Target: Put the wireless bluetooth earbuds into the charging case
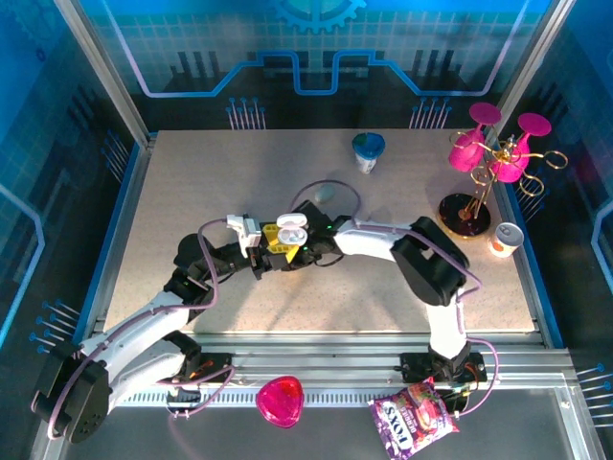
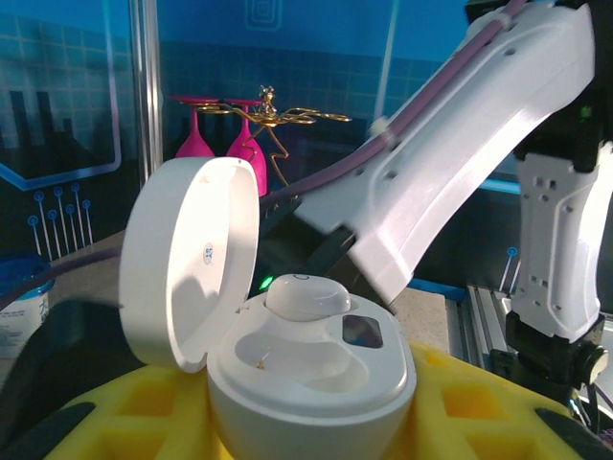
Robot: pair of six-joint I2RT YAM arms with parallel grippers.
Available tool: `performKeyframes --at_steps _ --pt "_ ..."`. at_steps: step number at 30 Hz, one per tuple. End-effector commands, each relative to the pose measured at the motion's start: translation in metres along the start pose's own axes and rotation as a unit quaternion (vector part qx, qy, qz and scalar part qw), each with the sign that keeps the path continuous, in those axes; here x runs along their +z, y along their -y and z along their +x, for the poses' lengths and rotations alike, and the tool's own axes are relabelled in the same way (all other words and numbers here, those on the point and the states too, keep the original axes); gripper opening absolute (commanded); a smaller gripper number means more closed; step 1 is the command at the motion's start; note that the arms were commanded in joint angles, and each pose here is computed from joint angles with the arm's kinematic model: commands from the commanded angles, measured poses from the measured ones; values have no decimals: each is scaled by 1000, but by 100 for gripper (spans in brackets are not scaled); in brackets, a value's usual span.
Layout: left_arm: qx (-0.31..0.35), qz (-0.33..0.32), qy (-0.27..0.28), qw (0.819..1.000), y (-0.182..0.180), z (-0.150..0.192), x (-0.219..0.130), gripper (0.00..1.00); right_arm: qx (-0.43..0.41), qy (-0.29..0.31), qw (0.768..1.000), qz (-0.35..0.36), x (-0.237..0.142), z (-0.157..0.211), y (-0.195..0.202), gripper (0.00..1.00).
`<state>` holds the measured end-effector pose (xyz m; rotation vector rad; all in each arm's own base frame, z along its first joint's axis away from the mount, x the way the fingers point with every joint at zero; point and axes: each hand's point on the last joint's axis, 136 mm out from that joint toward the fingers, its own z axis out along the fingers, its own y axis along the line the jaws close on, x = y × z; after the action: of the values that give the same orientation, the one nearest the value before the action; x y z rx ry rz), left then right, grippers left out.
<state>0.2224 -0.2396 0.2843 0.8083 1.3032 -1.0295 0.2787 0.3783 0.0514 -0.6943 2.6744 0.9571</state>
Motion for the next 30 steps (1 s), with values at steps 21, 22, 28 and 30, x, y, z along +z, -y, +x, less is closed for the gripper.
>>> performKeyframes --at_steps 21,22,28,30 --pt "57 -85 22 995 -53 33 16 26 -41 244 966 71 -220 -25 -28 20" --pt "58 -83 23 995 -54 35 17 26 -49 248 965 71 -224 -26 -34 20" --pt "64 -80 16 995 -60 43 27 25 -94 257 961 49 -228 -34 -75 20" --pt "65 -79 13 995 -60 46 29 25 -102 257 960 40 -225 -38 -84 20"
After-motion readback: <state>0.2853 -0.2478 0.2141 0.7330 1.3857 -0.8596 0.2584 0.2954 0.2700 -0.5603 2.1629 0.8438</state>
